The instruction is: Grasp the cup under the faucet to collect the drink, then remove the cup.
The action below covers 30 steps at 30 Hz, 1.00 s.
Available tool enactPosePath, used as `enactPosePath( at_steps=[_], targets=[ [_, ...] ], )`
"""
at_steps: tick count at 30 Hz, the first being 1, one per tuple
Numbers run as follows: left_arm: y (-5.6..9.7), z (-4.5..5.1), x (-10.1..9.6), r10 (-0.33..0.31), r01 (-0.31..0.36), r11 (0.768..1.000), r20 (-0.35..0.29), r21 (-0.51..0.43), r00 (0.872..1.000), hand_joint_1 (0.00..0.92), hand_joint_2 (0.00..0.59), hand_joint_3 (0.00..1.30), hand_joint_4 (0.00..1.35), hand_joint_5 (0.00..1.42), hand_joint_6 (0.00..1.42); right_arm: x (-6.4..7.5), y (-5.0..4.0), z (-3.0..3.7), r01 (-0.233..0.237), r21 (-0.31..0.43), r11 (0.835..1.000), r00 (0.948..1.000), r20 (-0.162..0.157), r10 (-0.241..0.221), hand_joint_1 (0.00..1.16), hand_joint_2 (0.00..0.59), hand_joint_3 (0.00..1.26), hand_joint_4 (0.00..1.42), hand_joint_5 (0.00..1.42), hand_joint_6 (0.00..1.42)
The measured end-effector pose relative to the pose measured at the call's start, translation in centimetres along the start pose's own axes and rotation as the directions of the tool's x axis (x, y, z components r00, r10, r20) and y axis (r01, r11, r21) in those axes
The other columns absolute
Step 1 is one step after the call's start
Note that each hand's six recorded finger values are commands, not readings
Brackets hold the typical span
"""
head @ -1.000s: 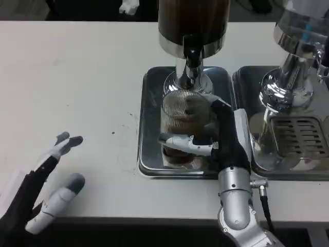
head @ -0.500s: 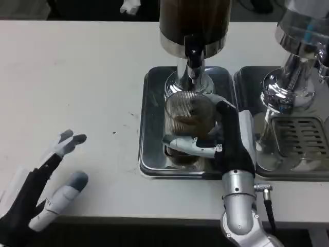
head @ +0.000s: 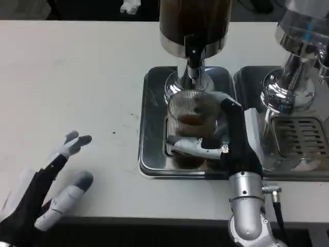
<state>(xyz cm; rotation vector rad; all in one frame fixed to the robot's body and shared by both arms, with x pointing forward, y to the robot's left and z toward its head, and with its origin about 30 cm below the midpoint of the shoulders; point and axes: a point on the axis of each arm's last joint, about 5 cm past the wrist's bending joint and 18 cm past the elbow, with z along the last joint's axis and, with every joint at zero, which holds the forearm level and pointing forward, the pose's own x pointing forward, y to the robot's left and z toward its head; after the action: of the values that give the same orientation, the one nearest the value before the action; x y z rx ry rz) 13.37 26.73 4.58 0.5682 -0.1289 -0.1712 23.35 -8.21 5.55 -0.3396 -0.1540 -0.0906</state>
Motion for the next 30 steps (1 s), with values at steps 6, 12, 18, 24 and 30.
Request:
enactPosePath(
  at_steps=[6,12,18,24,30],
  targets=[
    [-0.1,0.05,0.2,-0.006,0.006,1.0,0.006,0.002,1.0,0.0,0.139,0.17,0.0,0.09,0.02,-0.9,-0.71,-0.22,-0.003,-0.016,1.0,0.9998,-0.019,0.003,1.04,0.114,0.79,0.86,0.9,1.26],
    [-0.2,0.07,0.2,-0.025,0.025,1.0,0.007,0.015,1.0,0.0,0.139,0.14,0.0,0.07,0.01,-1.7,-1.16,-0.06,-0.007,-0.01,1.0,0.9998,-0.018,0.007,1.04,0.114,0.79,0.86,0.9,1.27],
    [0.2,0.58,0.5,-0.084,0.079,0.99,0.032,0.12,0.996,0.0,0.134,0.06,0.0,0.01,0.0,-2.5,-1.77,0.41,0.004,-0.004,1.0,1.0,-0.002,-0.004,1.04,0.118,0.79,0.87,0.91,1.28],
    [1.0,1.42,0.1,-0.145,0.129,0.956,0.044,0.262,0.988,0.0,0.103,0.0,0.0,0.0,0.0,-3.1,-2.38,0.91,0.005,0.002,1.0,0.9999,0.015,-0.005,1.03,0.13,0.79,0.89,0.93,1.31],
    [2.4,2.66,-1.0,-0.195,0.171,0.879,0.009,0.444,0.981,0.0,0.096,0.0,0.0,0.0,0.0,-4.2,-3.22,1.63,-0.015,0.014,1.0,0.9991,0.04,0.014,1.03,0.131,0.79,0.89,0.94,1.31]
  ],
)
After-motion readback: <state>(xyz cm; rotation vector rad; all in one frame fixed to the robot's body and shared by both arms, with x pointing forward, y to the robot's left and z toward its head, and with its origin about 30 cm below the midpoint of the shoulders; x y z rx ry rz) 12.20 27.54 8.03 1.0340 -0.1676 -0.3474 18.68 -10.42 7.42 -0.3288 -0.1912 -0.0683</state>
